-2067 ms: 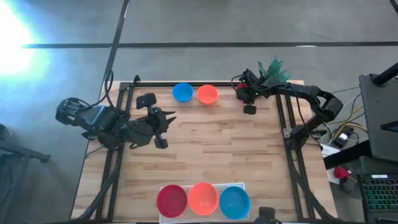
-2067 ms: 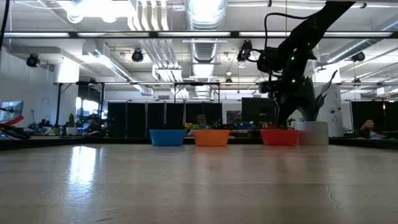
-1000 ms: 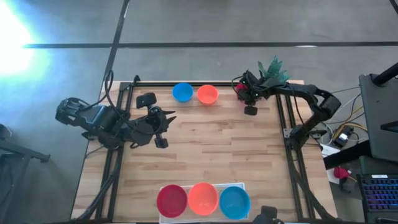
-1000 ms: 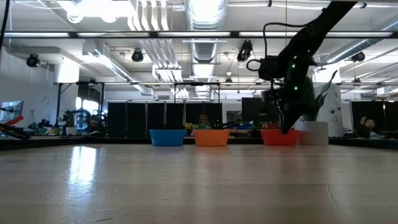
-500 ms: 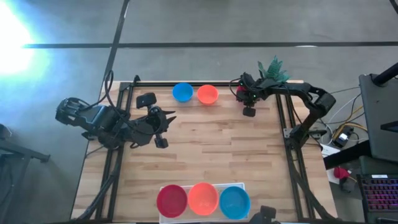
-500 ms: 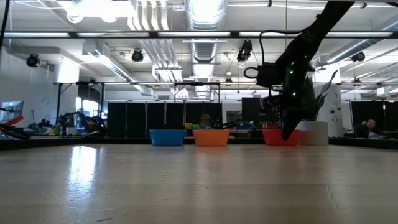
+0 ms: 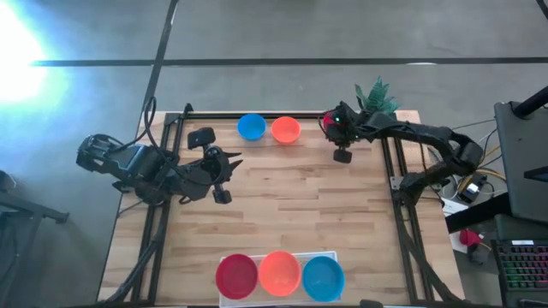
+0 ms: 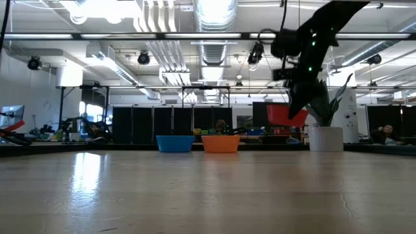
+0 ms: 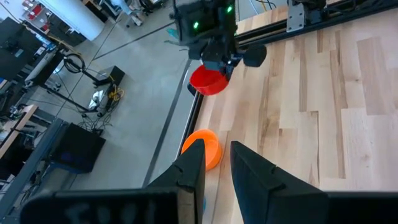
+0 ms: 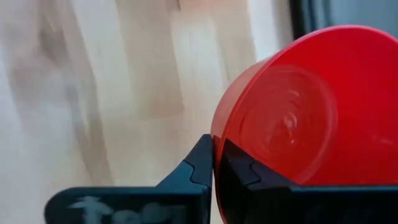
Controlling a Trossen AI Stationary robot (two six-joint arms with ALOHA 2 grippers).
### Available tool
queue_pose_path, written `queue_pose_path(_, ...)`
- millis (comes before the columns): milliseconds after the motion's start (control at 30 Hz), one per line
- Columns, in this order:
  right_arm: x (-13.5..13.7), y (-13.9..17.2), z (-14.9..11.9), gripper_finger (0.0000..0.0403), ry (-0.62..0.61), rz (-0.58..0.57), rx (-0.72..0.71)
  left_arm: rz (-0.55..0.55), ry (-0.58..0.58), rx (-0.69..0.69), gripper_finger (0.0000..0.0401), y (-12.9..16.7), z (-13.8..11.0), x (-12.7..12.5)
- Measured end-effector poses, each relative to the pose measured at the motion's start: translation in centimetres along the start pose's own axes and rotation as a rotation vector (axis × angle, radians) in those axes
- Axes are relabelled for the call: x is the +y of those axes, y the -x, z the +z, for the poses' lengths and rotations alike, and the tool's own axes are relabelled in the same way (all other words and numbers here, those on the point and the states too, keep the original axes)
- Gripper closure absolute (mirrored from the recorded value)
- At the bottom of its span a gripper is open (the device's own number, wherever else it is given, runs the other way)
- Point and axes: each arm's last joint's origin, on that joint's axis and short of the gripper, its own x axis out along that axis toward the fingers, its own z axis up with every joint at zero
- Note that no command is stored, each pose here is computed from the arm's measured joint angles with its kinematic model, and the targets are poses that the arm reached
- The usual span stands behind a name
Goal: Pick & Place Mini bowls
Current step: Stack the red bowl on top of the other red bowl on the shelf
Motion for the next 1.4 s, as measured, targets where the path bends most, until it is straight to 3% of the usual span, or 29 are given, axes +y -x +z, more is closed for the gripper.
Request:
queue_pose_path(267, 4.4, 4.4, 1.2, 0.0395, 0.131, -0.099, -0.092, -0.010, -0.023, 0.004, 0.0330, -0.2, 0.0, -0.2)
queue_pose_path(500, 8.1, 6.6, 2.7, 0.0395, 0.242, -0.126, -0.176, -0.032, -0.153, 0.016, 0.0330, -0.7, -0.3, -0.9)
queue_pose_path(733, 11.1, 9.1, 6.3, 0.0395, 0.348, -0.103, -0.276, -0.025, -0.124, 0.001, 0.0330, -1.8, -0.6, -1.9)
queue_pose_path(867, 12.8, 9.4, 8.5, 0.0395, 0.443, -0.146, -0.237, -0.014, -0.107, -0.001, 0.0330, -2.6, -0.8, -2.3)
queue_pose_path(1100, 15.3, 8.5, 11.8, 0.0395, 0.544, -0.213, -0.130, 0.012, 0.049, -0.024, 0.0330, -4.1, -1.1, -2.7)
queue_pose_path(1400, 18.0, 7.9, 13.9, 0.0394, 0.644, -0.275, -0.064, 0.047, 0.136, 0.001, 0.0330, -6.0, -2.4, -3.5)
